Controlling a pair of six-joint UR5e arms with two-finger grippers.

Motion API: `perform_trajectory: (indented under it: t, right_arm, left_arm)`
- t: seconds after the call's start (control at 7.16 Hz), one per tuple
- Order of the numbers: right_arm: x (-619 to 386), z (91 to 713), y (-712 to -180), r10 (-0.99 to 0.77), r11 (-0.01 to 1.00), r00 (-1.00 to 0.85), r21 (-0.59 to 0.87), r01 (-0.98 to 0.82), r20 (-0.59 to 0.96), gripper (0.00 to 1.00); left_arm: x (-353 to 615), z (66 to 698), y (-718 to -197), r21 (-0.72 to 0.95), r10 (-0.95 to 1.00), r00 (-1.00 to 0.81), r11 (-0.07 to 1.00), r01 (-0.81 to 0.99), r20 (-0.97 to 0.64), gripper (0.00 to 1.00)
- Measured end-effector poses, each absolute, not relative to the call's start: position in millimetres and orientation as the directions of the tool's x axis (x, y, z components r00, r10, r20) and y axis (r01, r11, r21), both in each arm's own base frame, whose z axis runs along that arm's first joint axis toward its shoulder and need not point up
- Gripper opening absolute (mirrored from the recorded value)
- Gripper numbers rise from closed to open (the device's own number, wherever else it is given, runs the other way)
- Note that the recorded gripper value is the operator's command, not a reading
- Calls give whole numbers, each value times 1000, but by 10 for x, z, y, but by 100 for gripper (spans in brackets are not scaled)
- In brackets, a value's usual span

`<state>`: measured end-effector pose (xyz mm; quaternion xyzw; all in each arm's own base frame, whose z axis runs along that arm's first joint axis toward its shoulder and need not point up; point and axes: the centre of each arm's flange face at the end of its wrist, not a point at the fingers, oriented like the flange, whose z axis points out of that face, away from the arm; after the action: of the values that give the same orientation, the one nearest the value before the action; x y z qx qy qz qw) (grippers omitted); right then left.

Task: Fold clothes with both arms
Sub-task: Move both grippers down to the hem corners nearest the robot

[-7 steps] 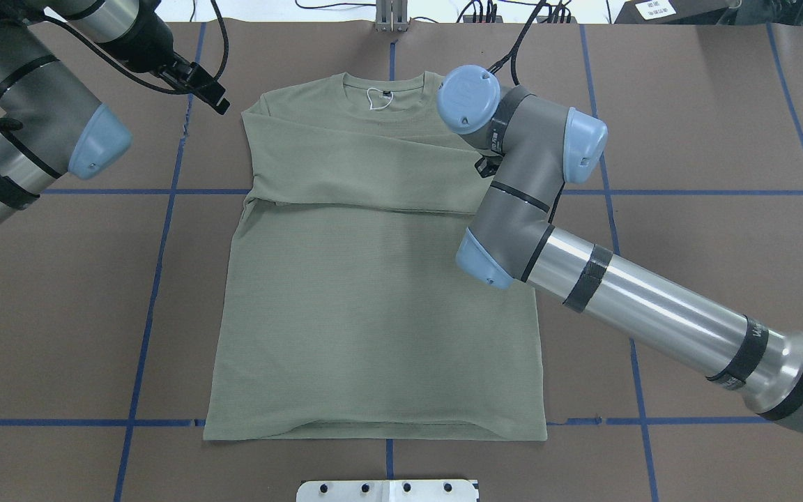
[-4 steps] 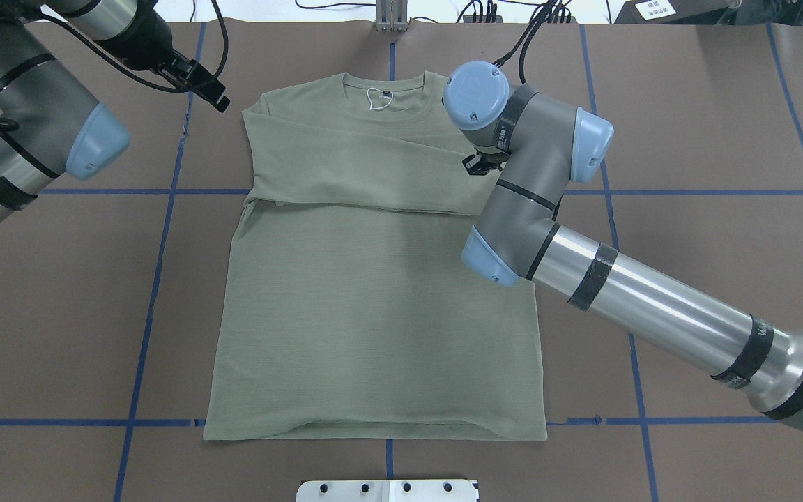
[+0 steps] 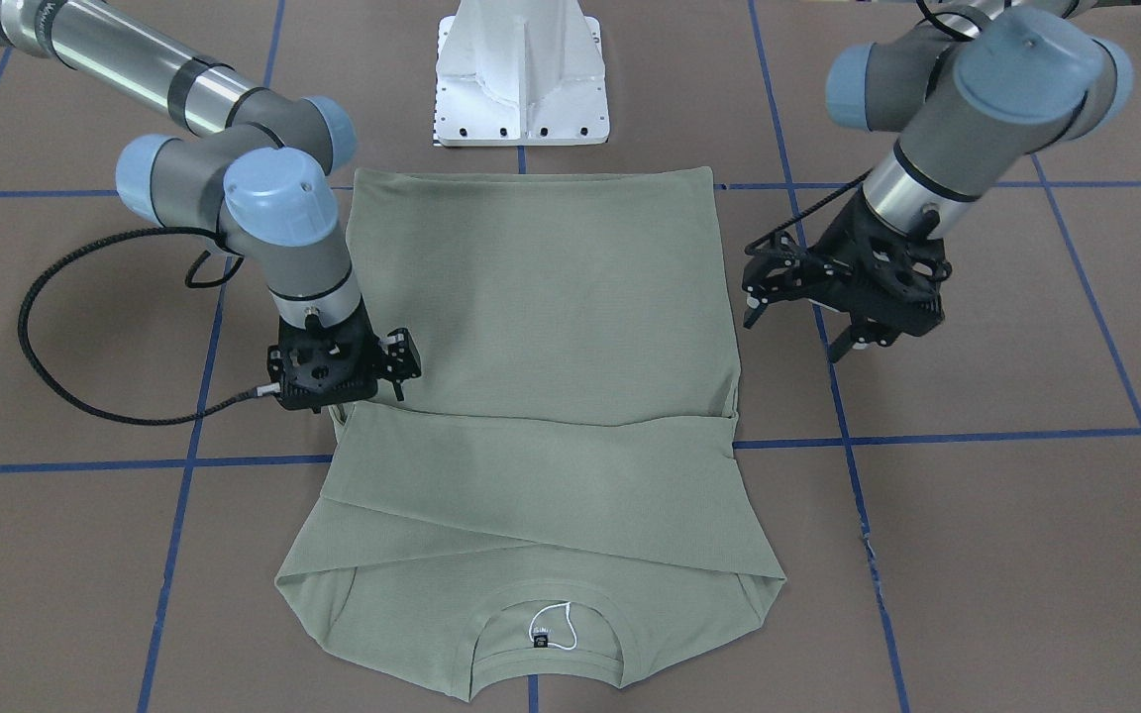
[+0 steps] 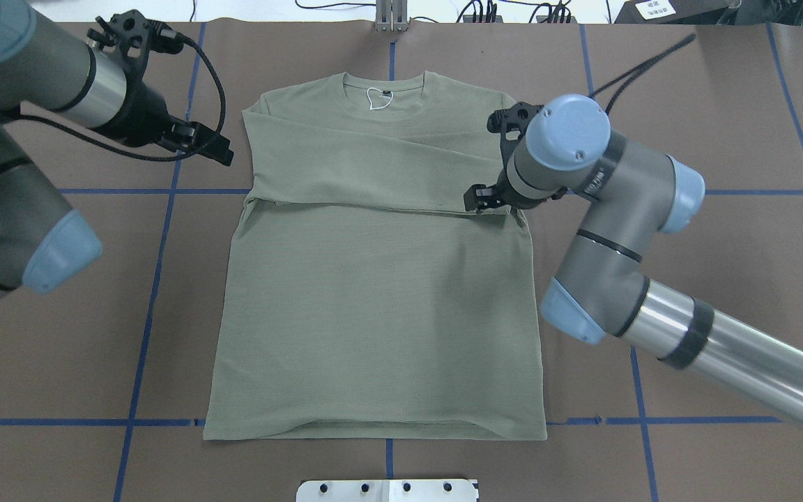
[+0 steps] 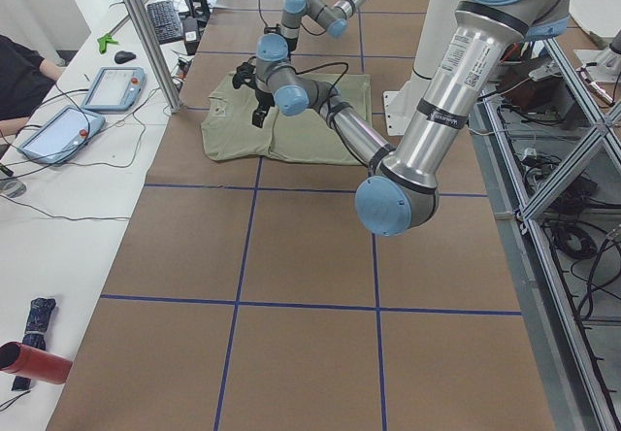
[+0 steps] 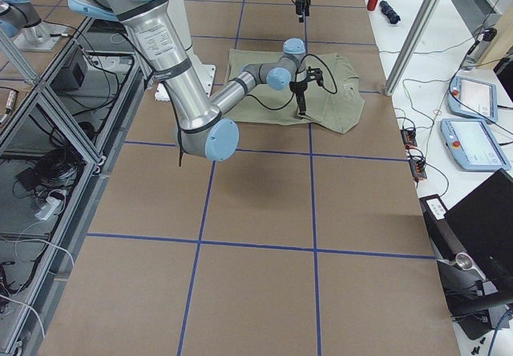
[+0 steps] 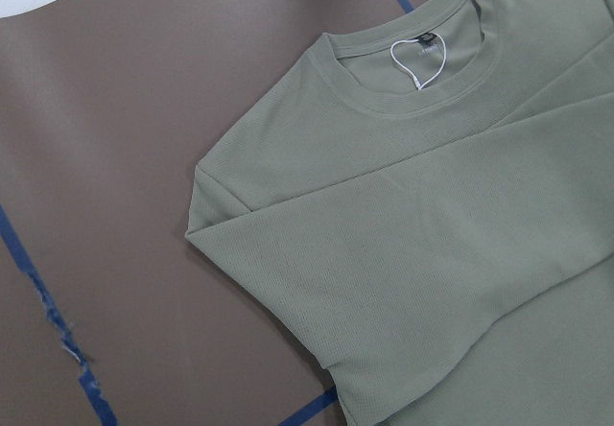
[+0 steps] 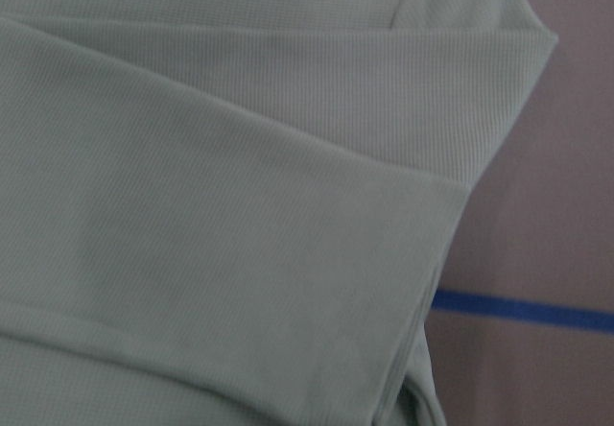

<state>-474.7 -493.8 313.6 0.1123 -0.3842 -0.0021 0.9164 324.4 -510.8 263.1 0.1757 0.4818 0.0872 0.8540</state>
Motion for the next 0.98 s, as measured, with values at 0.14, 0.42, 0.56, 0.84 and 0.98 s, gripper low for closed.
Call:
perform_trajectory:
  t: [0.14, 0.42, 0.56, 0.84, 0.98]
  right_arm:
    - [-4607, 3179, -4416, -24, 981, 666, 147, -130, 746, 100]
    - [-4455, 3087, -3364, 100, 972, 599, 51, -229, 794, 100]
    - [-4380, 3081, -2990, 139, 968, 580, 14, -251, 802, 100]
    - [-4225, 3101, -2560, 169, 965, 568, -18, -263, 806, 100]
    - [-4199, 3093, -2462, 174, 965, 564, -24, -263, 807, 100]
  left_arm:
    - [3332, 2601, -4721, 336, 265, 505, 941, 52, -821, 100]
    - [3519, 2775, -3978, 253, 169, 473, 960, 120, -865, 100]
    - [3677, 2997, -3611, 215, 125, 455, 965, 152, -882, 100]
    - [3888, 3579, -2875, 135, 40, 431, 972, 193, -902, 100]
    - [4008, 3783, -2554, 95, -4, 434, 974, 205, -901, 99]
